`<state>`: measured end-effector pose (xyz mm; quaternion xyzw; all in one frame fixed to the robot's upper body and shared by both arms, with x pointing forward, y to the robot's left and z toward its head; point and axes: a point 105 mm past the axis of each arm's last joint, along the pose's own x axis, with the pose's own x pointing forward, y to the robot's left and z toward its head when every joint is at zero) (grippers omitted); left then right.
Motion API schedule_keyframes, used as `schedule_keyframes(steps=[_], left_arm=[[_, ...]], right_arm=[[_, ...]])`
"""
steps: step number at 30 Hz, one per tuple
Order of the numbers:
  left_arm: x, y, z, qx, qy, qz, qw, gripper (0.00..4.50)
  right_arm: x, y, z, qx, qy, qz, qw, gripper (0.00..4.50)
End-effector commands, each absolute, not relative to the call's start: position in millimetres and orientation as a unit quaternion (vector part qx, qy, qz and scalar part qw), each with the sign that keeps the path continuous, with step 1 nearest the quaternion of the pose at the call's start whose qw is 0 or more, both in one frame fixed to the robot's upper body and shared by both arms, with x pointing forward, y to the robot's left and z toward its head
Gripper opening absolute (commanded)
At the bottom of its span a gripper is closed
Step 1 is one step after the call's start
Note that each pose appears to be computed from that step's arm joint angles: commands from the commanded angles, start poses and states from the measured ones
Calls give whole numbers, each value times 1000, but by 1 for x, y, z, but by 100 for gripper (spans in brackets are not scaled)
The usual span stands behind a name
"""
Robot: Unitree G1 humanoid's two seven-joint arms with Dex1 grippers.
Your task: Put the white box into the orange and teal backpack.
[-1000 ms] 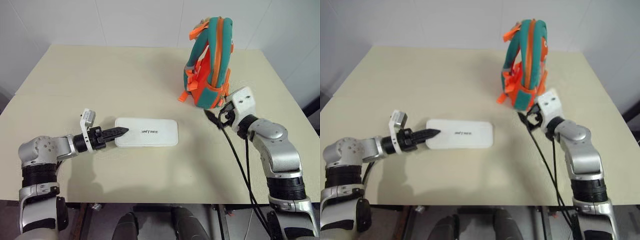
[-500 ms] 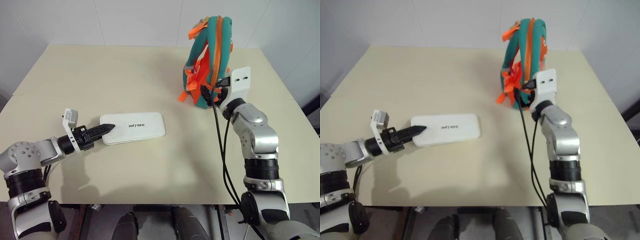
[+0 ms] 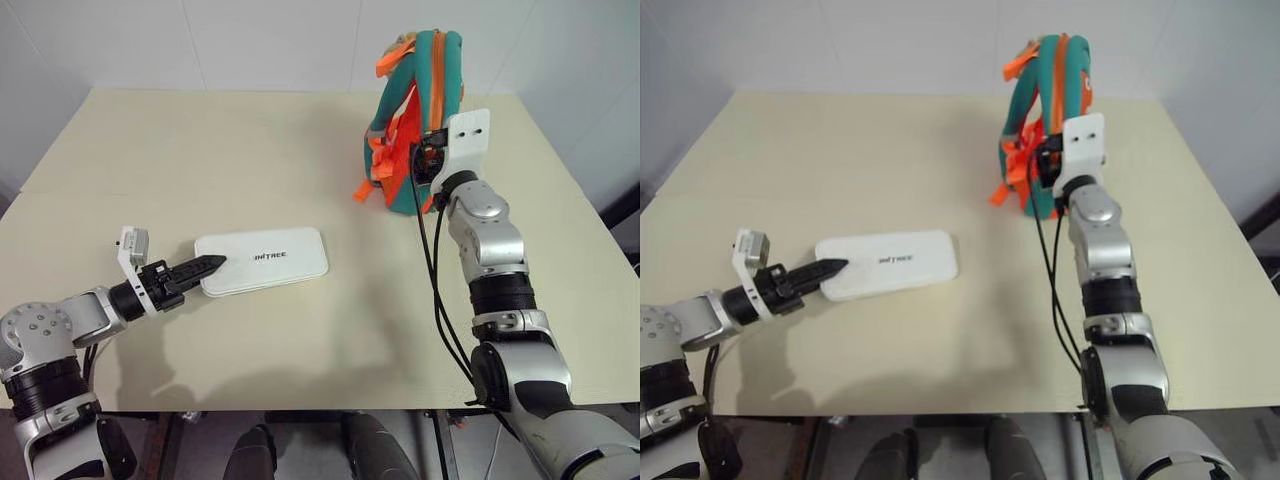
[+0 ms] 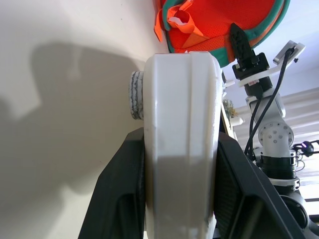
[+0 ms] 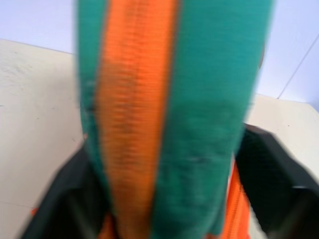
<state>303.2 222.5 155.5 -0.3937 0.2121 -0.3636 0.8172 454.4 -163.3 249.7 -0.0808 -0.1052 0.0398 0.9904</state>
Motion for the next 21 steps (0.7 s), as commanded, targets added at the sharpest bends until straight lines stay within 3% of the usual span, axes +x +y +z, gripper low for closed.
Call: schedule_keyframes(steps=[1, 6, 8, 13, 21], left_arm=[[301, 226, 165, -389, 191, -366, 824, 132], [302, 233, 168, -390, 181, -354, 830, 132], [303, 236, 170, -391, 177, -351, 832, 132], [307, 235, 174, -398, 176, -356, 827, 132], [315, 235, 187, -423, 159, -365, 814, 132]], right_arm=[[452, -163, 265, -82, -129, 37, 988, 225], [446, -161, 263, -78, -123, 65, 987, 54], [442, -158, 262, -79, -119, 86, 986, 10], [411, -147, 252, -93, -93, 178, 975, 6], [363, -156, 237, -104, -34, 253, 961, 6]])
